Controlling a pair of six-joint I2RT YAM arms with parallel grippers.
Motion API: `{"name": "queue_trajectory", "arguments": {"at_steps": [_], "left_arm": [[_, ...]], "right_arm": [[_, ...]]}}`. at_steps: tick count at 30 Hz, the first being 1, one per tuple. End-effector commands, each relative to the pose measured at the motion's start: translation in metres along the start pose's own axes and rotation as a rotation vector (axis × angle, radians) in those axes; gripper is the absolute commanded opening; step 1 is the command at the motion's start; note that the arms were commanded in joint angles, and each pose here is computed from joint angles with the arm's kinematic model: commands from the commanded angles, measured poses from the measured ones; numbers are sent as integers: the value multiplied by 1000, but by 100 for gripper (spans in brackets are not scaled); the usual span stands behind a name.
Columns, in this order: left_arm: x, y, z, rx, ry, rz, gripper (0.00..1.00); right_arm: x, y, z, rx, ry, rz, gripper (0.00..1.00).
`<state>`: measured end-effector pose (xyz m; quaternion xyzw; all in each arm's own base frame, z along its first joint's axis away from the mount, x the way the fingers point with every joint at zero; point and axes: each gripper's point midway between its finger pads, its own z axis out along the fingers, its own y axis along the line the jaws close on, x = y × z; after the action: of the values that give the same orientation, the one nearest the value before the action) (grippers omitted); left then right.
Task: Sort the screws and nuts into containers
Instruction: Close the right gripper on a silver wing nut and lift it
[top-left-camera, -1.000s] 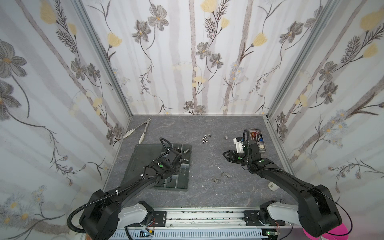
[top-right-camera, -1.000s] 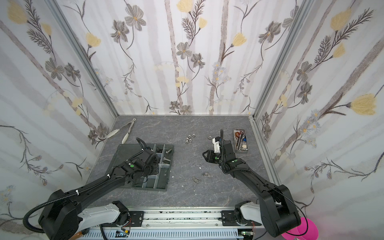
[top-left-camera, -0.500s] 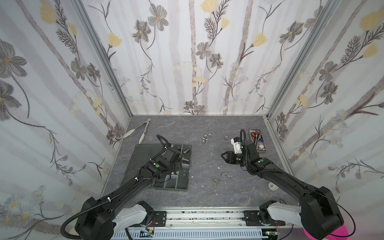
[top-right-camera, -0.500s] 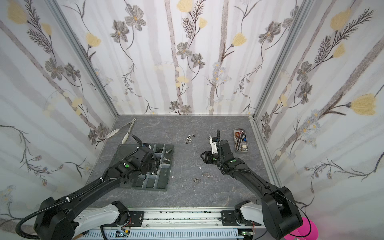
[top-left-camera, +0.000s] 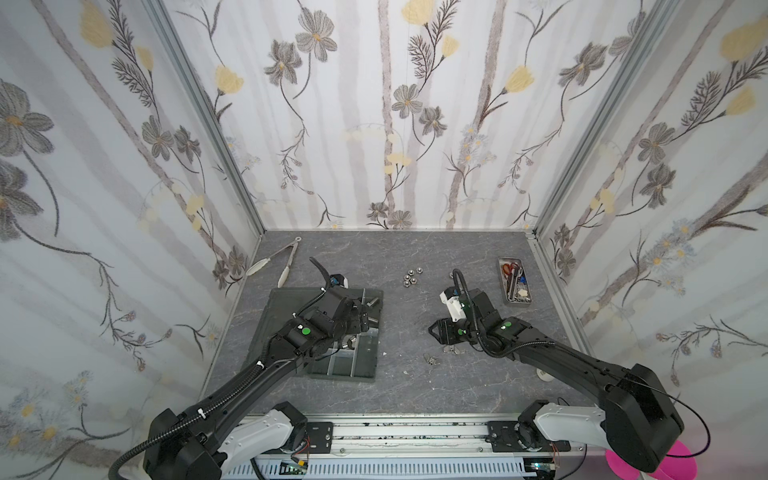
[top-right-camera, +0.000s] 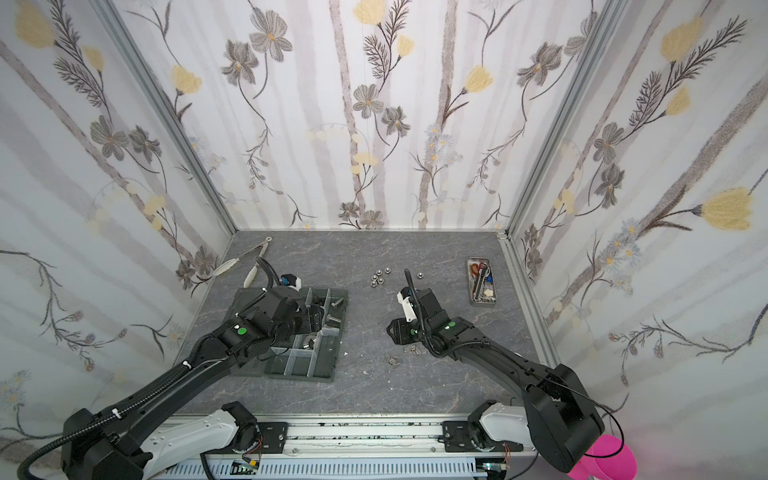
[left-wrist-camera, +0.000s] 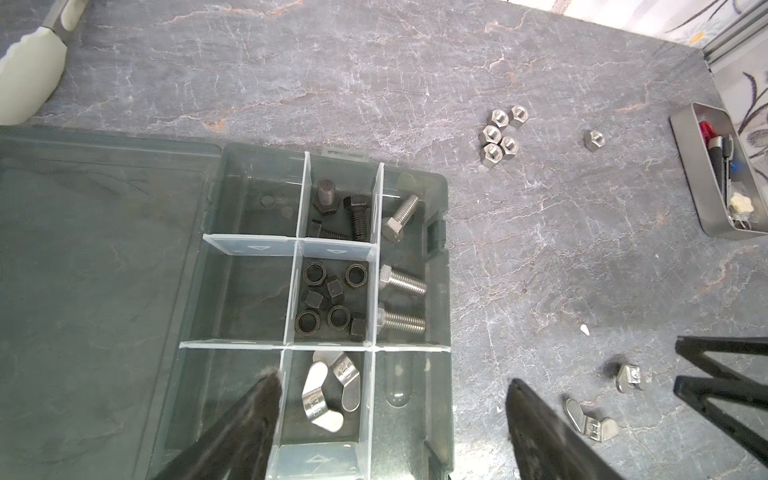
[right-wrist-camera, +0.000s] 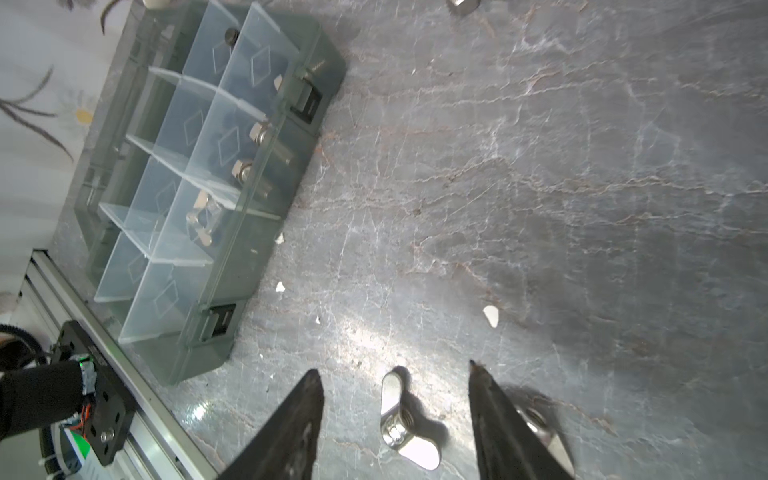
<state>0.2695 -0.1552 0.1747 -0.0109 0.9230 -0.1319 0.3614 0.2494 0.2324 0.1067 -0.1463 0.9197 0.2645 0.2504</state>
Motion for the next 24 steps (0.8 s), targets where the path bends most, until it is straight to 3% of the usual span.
{"name": "queue_trajectory", "arguments": {"at_steps": [1, 11, 24], "left_arm": [[-13, -6, -4, 25, -50, 14, 86], [-12, -7, -5, 55, -77, 11, 100], [-5, -4, -2, 56, -75, 20, 100]], "right_arm": [[14, -4, 4, 19, 44, -25, 57], [49, 4, 24, 26, 152, -77, 57], [76, 5, 44, 35, 227, -107, 57]]}}
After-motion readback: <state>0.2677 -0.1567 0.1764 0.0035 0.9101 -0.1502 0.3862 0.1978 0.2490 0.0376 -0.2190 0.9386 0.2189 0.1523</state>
